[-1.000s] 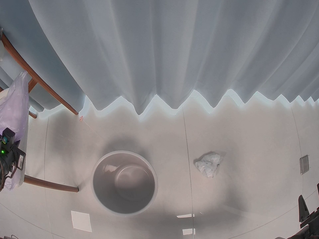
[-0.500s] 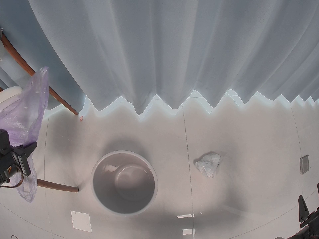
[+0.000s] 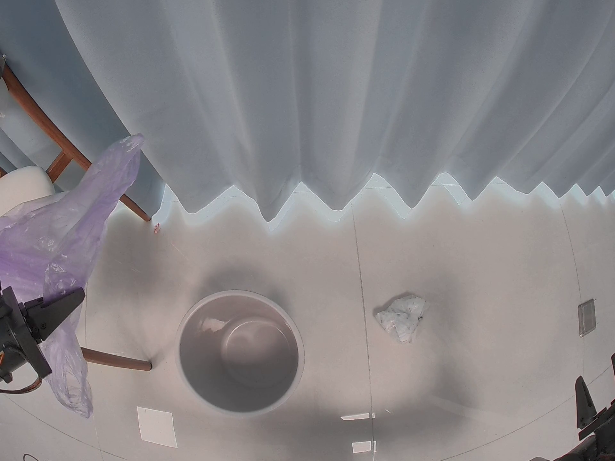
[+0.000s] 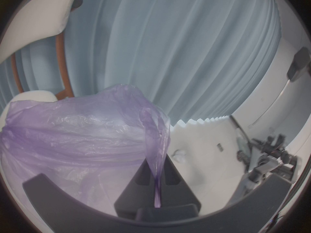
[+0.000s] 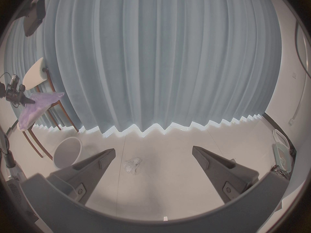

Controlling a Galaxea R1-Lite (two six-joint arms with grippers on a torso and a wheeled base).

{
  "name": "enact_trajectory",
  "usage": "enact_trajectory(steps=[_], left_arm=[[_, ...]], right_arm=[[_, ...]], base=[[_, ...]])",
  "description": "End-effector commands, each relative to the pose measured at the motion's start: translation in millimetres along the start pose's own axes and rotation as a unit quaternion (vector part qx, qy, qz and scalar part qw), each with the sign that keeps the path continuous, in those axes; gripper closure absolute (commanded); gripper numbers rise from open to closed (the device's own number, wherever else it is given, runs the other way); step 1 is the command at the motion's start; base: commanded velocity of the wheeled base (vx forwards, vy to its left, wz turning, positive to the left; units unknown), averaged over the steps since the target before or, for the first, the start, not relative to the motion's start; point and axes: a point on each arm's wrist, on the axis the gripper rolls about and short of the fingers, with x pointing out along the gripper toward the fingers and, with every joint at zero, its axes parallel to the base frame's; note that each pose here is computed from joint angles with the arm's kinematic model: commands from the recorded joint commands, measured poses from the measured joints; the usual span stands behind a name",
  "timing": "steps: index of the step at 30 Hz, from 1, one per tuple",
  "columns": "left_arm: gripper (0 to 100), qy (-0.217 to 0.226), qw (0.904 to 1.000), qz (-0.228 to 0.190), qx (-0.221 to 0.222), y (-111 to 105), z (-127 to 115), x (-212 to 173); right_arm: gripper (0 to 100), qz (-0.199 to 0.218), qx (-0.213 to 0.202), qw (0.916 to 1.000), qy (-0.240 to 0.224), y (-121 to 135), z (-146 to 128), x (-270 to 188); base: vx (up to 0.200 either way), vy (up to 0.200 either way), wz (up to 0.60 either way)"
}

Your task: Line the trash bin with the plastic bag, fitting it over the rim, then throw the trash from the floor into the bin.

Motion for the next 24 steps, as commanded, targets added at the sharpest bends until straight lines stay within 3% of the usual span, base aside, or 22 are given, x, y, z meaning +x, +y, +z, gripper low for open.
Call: enact_trajectory(steps=[1, 6, 8, 9, 11, 15, 22, 24], left_arm=[[100, -0.023, 0.992, -0.114, -0.048, -23, 15, -4], [100, -0.016, 0.9759, -0.199, -0.088, -38, 14, -12], [100, -0.015, 0.9748, -0.205, -0.088, -39, 14, -12], [100, -0.013, 0.9675, -0.239, -0.082, -45, 17, -12], [100, -0.014, 0.9663, -0.244, -0.082, -46, 18, -13], [100, -0.028, 0.9518, -0.293, -0.088, -54, 36, -18], [100, -0.03, 0.9121, -0.391, -0.121, -70, 62, -30], [100, -0.034, 0.9077, -0.401, -0.118, -72, 67, -31]], right_arm=[[0, 0.0, 0.0, 1.0, 0.0, 0, -5, 0], [0, 0.0, 0.0, 1.0, 0.0, 0, -5, 0], [0, 0.0, 0.0, 1.0, 0.0, 0, -5, 0], [0, 0.0, 0.0, 1.0, 0.0, 0, -5, 0], [0, 0.0, 0.0, 1.0, 0.0, 0, -5, 0], [0, 0.0, 0.0, 1.0, 0.0, 0, -5, 0], [0, 0.0, 0.0, 1.0, 0.0, 0, -5, 0], [0, 0.0, 0.0, 1.0, 0.0, 0, -5, 0]], base=[[0.0, 0.0, 0.0], [0.0, 0.0, 0.0], [0.0, 0.0, 0.0], [0.0, 0.0, 0.0], [0.0, 0.0, 0.0], [0.0, 0.0, 0.0], [0.0, 0.0, 0.0], [0.0, 0.0, 0.0]])
